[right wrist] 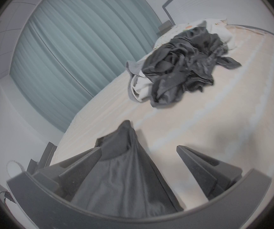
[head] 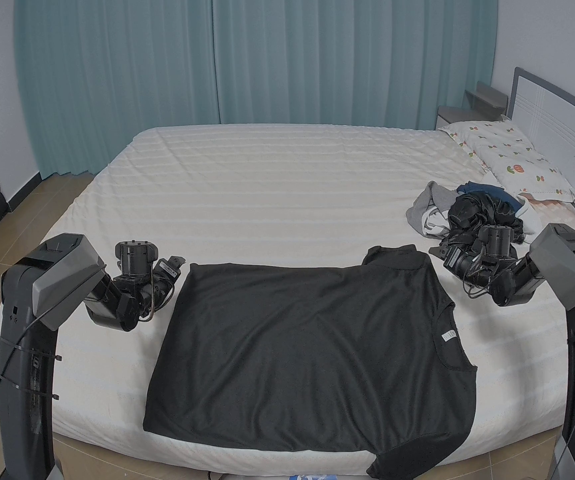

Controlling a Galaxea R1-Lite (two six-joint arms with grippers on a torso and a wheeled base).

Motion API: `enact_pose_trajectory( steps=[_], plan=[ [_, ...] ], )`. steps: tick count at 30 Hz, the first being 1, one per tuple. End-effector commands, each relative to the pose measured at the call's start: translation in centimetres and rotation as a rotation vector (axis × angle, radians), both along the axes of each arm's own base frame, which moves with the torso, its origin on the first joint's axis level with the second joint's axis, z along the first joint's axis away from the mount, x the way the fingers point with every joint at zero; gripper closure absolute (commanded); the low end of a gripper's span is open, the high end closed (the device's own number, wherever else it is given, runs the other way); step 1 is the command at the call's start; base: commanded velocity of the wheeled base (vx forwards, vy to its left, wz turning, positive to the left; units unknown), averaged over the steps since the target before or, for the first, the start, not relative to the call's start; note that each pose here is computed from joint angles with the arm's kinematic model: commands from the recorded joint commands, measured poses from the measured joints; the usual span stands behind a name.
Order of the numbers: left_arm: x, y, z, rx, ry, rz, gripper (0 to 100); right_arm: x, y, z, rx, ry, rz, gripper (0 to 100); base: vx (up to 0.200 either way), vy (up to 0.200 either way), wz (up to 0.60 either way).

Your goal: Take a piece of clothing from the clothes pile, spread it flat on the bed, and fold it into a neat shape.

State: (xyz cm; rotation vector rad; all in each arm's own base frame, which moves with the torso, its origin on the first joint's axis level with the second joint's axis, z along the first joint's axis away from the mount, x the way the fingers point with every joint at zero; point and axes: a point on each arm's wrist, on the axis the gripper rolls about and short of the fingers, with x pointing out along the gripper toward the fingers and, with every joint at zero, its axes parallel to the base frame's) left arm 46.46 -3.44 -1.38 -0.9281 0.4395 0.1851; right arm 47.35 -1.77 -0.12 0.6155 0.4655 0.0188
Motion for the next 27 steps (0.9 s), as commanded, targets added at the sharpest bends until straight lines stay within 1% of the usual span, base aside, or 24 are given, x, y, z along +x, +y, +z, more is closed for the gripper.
enact_pose_trajectory(
  steps=[1,2,3,4,5,6,7,8,9,10,11,14,15,18,21,23,26,27],
  plan=[
    [-2.4,0.3,5.1,-0.02,-0.077,-0.027,0,-6.3,-0.5,3.9,0.019,0.024,-0.017,0,0.0,0.0,0.0],
    [-2.6,0.3,5.5,-0.021,-0.081,-0.03,0,-7.1,-0.4,4.1,0.021,0.027,-0.016,0,0.0,0.0,0.0],
    [-2.6,0.3,5.5,-0.021,-0.081,-0.03,0,-7.1,-0.4,4.1,0.021,0.027,-0.016,0,0.0,0.0,0.0],
    [-3.3,0.2,6.0,-0.022,-0.077,-0.039,0,-9.4,0.0,4.6,0.023,0.038,-0.01,0,0.0,0.0,0.0],
    [-3.7,0.2,6.0,-0.02,-0.068,-0.04,0,-10.3,0.1,4.7,0.023,0.041,-0.007,0,0.0,0.0,0.0],
    [-3.7,0.2,6.0,-0.02,-0.068,-0.04,0,-10.3,0.1,4.7,0.023,0.041,-0.007,0,0.0,0.0,0.0],
    [-5.0,0.3,6.2,-0.021,-0.046,-0.04,0,-12.0,0.4,5.0,0.026,0.053,-0.001,0,0.0,0.0,0.0],
    [-5.5,0.4,6.3,-0.021,-0.037,-0.041,0,-12.4,0.4,5.1,0.026,0.057,-0.002,0,-0.2,0.0,0.0],
    [-6.7,0.4,6.1,-0.03,-0.008,-0.053,0,-13.2,0.5,5.1,0.033,0.068,-0.005,0,-0.2,0.0,0.0],
    [-8.0,0.4,5.6,-0.037,0.031,-0.074,0,-14.0,0.6,5.1,0.049,0.083,-0.008,0,-0.2,0.0,0.0],
    [-8.8,0.4,5.4,-0.04,0.051,-0.087,0,-14.3,0.6,5.1,0.061,0.091,-0.005,0,-0.2,0.0,0.0],
    [-10.8,0.3,5.2,-0.054,0.069,-0.114,0,-15.5,0.7,5.0,0.108,0.12,0.013,0,-0.2,0.0,0.0],
    [-12.4,-0.2,4.5,-0.051,0.108,-0.132,0,-16.2,0.8,4.5,0.152,0.155,0.032,0,-0.2,0.0,0.0],
    [-14.2,-0.8,3.8,-0.046,0.16,-0.156,0,-16.7,0.8,3.9,0.183,0.183,0.043,0,-0.2,0.0,0.0],
    [-15.5,-1.2,3.2,-0.043,0.208,-0.174,0,-16.8,0.7,3.5,0.188,0.187,0.045,0,0.0,0.0,0.0],
    [-17.1,-2.0,2.0,-0.031,0.278,-0.206,0,-17.1,0.6,3.0,0.189,0.188,0.043,0,0.0,0.0,0.0],
    [-18.1,-2.5,1.4,-0.021,0.319,-0.23,0,-17.4,0.7,2.5,0.189,0.203,0.044,0,0.0,0.0,0.0],
    [-18.1,-2.5,1.3,-0.021,0.32,-0.23,0,-17.4,0.7,2.4,0.189,0.203,0.045,0,0.0,0.0,0.0]
  ],
)
